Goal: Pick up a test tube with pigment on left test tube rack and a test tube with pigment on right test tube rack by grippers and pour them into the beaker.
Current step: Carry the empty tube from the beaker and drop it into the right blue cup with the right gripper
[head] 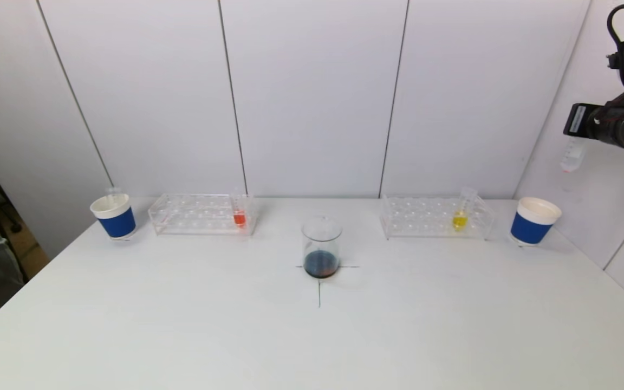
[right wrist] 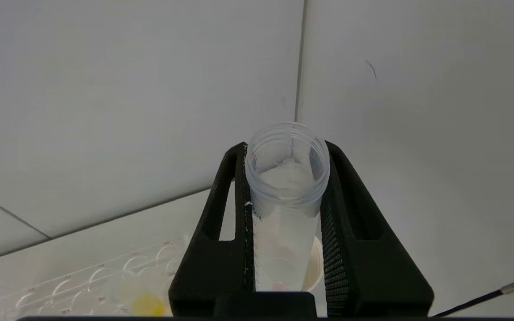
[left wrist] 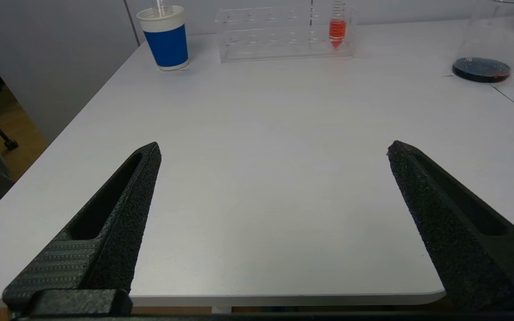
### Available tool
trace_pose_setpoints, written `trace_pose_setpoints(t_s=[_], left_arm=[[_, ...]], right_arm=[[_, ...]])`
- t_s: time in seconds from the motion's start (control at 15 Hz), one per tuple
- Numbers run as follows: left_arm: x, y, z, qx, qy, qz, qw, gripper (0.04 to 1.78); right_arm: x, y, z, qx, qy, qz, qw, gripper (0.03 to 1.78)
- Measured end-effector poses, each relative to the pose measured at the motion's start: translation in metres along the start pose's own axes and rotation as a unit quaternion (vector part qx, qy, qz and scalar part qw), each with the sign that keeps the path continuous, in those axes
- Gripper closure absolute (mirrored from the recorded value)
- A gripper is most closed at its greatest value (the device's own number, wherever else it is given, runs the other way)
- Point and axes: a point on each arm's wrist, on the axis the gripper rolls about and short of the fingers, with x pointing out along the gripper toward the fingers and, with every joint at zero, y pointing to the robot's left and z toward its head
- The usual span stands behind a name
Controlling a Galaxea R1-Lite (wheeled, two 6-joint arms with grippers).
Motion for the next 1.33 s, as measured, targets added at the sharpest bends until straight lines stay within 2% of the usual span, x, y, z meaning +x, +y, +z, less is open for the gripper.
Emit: trace_pose_setpoints(t_s=[0.33, 0.67, 0.8, 1.33], left_arm=[[0.000, 0.000, 0.000, 0.000, 0.000, 0.000, 1.000, 0.04], [0.000, 0.000, 0.000, 0.000, 0.000, 0.000, 1.000, 0.04], [0.000, 0.000, 0.000, 0.000, 0.000, 0.000, 1.000, 0.04], [0.000, 0.000, 0.000, 0.000, 0.000, 0.000, 1.000, 0.04]], right_arm=[[0.023, -0.006, -0.027, 0.001, 0.027, -0.002, 0.9996, 1.33], [0.044, -0.013, -0.043, 0.007, 0.026, 0.003, 0.9996, 1.33], [0.052, -0.015, -0.051, 0.015, 0.034, 0.004, 0.9993, 1.33], [0.079, -0.019, -0.082, 0.017, 0.056, 0.001, 0.9983, 1.33]])
